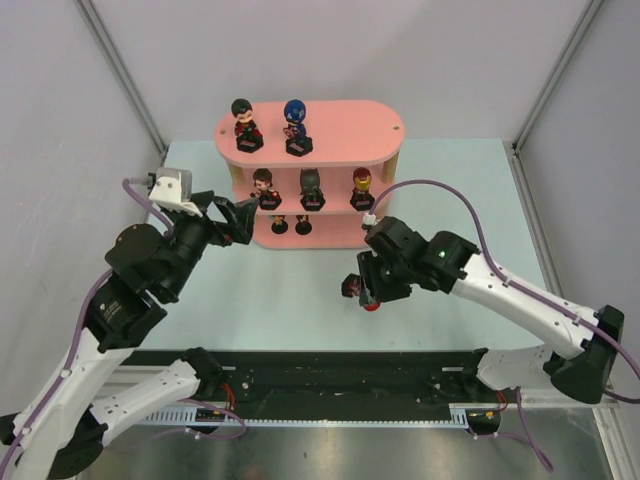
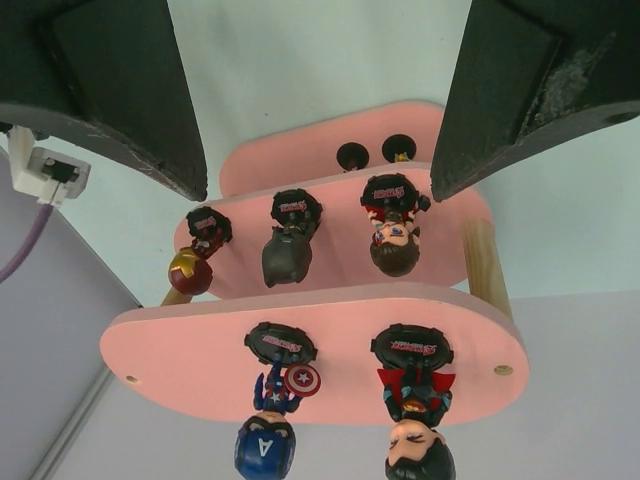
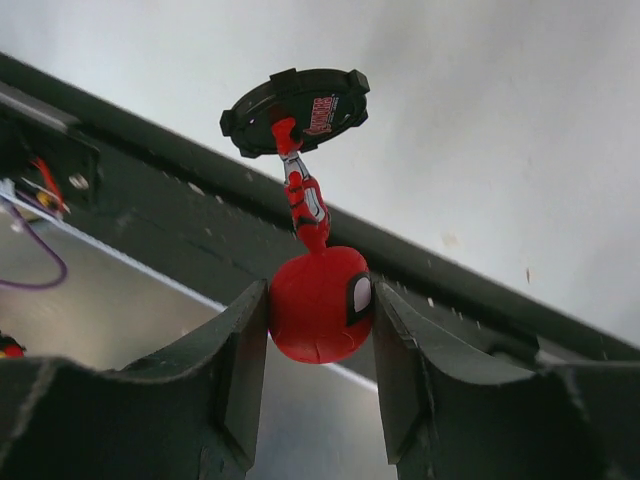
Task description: Place and organize the plastic toys onto the shelf
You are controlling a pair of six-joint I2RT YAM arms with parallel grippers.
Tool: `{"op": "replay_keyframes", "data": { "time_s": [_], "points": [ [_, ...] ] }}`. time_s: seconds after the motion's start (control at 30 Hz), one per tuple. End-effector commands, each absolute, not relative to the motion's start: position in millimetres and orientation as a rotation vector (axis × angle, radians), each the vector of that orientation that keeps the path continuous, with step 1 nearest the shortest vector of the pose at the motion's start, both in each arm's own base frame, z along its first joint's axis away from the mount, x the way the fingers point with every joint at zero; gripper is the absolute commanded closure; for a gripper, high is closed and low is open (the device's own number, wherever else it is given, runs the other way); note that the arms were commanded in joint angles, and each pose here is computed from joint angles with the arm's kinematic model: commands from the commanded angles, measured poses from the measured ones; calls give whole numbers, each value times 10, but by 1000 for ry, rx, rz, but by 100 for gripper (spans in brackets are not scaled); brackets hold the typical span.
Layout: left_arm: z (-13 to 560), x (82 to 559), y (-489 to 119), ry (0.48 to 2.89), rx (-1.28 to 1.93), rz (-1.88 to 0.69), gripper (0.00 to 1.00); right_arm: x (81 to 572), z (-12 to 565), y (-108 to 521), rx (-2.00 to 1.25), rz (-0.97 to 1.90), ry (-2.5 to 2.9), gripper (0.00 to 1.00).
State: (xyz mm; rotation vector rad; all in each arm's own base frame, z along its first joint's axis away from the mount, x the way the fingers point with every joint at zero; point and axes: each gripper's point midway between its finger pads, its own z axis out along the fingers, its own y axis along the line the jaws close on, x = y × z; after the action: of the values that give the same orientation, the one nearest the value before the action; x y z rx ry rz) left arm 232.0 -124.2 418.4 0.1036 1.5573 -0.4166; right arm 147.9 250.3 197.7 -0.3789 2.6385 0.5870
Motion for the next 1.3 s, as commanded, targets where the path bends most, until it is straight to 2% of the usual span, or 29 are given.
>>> {"op": "replay_keyframes", "data": {
  "time_s": [0.0, 0.27, 0.87, 1.27],
  "points": [
    [4160, 2288, -1307, 1555, 113, -468, 3, 1000, 1865, 2117, -505, 393, 2956, 98],
    [4048, 2263, -1267, 1566, 104, -462, 3, 917, 1678, 1764, -674, 27, 3122, 100],
    [3911, 2244, -1252, 1568, 98, -465, 1, 970, 1239, 1865, -909, -122, 3268, 97],
    [3858, 2284, -1286, 1575, 108, -456, 0, 1031, 1094, 1821, -903, -255, 3293, 95]
  ]
}}
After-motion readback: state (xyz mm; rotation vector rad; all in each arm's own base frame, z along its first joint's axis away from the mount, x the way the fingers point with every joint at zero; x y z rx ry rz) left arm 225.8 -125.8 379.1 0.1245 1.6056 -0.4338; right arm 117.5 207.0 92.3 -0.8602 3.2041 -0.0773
